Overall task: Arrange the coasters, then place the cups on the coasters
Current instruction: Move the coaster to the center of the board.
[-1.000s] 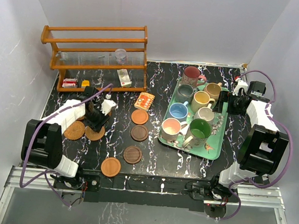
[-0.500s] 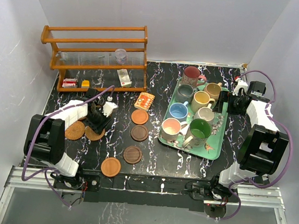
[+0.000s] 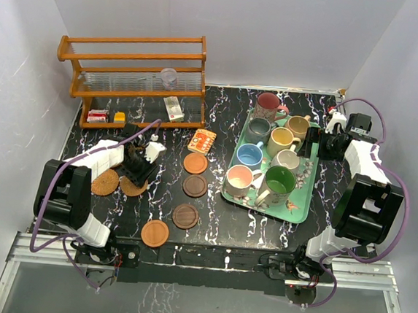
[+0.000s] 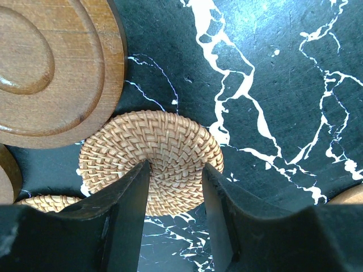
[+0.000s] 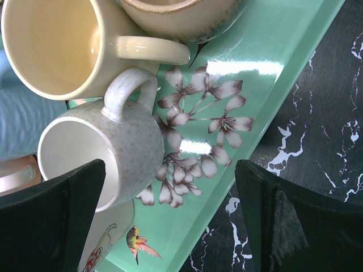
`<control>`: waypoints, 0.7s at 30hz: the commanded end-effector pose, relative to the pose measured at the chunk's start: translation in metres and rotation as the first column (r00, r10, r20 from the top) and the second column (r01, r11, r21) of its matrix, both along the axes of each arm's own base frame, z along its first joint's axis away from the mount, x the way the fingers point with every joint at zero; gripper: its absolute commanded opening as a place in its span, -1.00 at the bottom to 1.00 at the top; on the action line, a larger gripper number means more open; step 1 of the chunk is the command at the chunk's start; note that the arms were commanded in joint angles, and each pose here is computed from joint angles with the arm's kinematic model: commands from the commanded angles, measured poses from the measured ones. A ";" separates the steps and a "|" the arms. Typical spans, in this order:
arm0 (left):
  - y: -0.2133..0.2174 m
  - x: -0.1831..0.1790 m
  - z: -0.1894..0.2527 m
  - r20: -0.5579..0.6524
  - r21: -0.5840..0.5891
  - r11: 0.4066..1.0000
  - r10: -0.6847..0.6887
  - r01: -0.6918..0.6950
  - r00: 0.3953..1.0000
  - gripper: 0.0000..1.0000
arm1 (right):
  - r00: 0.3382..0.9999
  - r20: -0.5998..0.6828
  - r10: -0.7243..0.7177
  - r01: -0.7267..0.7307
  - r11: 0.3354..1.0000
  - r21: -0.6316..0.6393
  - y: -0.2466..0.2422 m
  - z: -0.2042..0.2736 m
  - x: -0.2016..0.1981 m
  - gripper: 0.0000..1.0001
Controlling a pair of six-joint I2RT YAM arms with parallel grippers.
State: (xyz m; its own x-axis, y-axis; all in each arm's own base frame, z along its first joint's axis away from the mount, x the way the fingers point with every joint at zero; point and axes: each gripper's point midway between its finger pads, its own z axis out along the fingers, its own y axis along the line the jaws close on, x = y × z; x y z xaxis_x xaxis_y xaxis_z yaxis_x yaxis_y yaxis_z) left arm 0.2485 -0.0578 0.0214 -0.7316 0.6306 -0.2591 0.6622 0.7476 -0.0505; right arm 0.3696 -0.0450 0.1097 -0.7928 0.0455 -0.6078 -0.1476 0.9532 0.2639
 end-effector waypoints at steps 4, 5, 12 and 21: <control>-0.014 -0.002 0.003 -0.003 -0.055 0.998 -0.032 0.031 0.999 -0.18 | 0.997 0.078 0.012 -0.010 1.000 -0.027 -0.005 0.020 0.014 0.97; -0.013 0.000 0.007 0.006 -0.054 0.998 -0.041 0.042 0.999 -0.16 | 0.997 0.078 0.012 -0.010 1.000 -0.027 -0.004 0.021 0.014 0.97; -0.029 0.013 0.055 0.099 -0.131 0.981 -0.134 0.147 0.986 -0.03 | 0.997 0.079 0.012 -0.010 1.000 -0.028 -0.005 0.021 0.014 0.97; -0.090 0.026 0.092 0.240 -0.269 0.917 -0.232 0.294 0.943 0.16 | 0.995 0.095 0.014 -0.011 0.999 -0.030 -0.004 0.027 0.015 0.97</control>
